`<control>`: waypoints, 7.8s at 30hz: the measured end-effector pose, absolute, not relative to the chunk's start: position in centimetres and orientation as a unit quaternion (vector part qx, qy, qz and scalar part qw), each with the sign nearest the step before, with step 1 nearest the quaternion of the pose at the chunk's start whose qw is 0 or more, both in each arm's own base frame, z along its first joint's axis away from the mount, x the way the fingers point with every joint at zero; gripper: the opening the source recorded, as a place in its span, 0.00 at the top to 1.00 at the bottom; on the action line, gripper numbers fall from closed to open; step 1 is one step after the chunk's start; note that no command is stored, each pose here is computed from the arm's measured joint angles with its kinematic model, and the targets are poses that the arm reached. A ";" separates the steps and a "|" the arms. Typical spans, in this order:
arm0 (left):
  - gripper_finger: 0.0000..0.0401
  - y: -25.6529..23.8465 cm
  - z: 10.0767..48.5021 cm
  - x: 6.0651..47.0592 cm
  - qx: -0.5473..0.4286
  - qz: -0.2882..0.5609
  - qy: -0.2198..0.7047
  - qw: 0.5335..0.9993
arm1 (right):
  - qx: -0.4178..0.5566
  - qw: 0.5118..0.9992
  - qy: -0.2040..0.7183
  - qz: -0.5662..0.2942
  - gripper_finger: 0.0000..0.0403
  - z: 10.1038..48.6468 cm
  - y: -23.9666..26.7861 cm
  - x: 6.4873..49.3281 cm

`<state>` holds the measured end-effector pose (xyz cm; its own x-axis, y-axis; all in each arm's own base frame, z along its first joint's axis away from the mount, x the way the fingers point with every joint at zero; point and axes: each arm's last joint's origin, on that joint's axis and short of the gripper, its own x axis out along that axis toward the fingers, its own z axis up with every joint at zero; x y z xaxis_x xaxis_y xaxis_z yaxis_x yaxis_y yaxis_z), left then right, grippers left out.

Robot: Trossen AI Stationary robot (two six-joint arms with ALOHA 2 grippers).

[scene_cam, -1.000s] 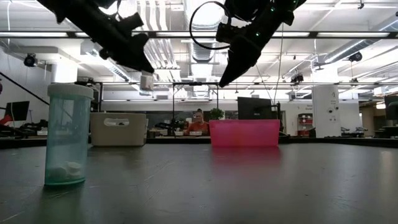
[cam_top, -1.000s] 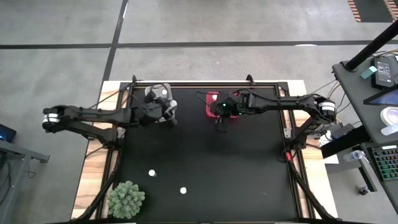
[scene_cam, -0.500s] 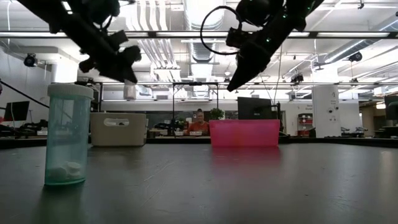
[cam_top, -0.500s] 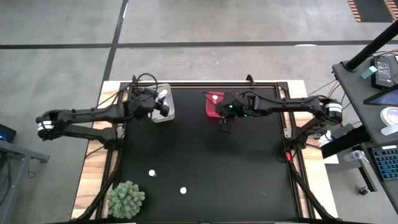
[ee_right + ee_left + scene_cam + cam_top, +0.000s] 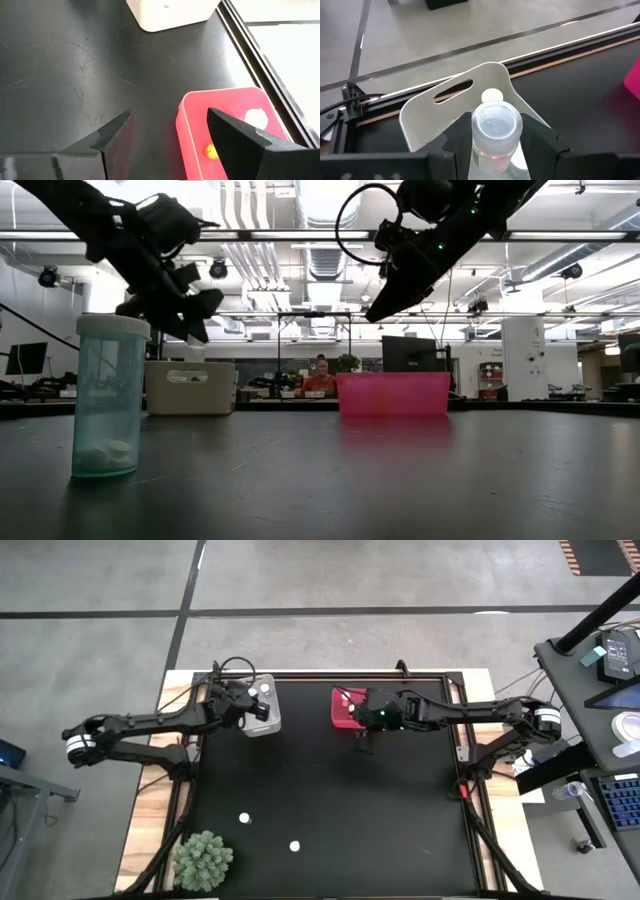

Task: Pick and place medicine bottles into bin by pill shape (circle, oval)
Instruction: Put the white capsule bottle into the gray bin, then put the blue tablet bottle into the red bin

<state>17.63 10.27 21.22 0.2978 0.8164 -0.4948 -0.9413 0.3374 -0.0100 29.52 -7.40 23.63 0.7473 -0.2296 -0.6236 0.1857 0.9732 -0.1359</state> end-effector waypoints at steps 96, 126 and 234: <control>0.60 1.3 26.4 20.2 -0.082 0.275 0.065 0.956 | -0.034 0.947 0.319 0.031 0.40 21.5 2.9 29.6; 0.60 -7.4 27.0 23.4 -0.077 0.085 -0.087 0.990 | -0.004 0.975 0.161 0.153 0.40 18.0 12.8 32.8; 0.60 -6.7 29.3 21.7 -0.048 0.094 -0.128 0.986 | -0.070 0.930 0.233 0.277 0.70 19.5 13.1 43.0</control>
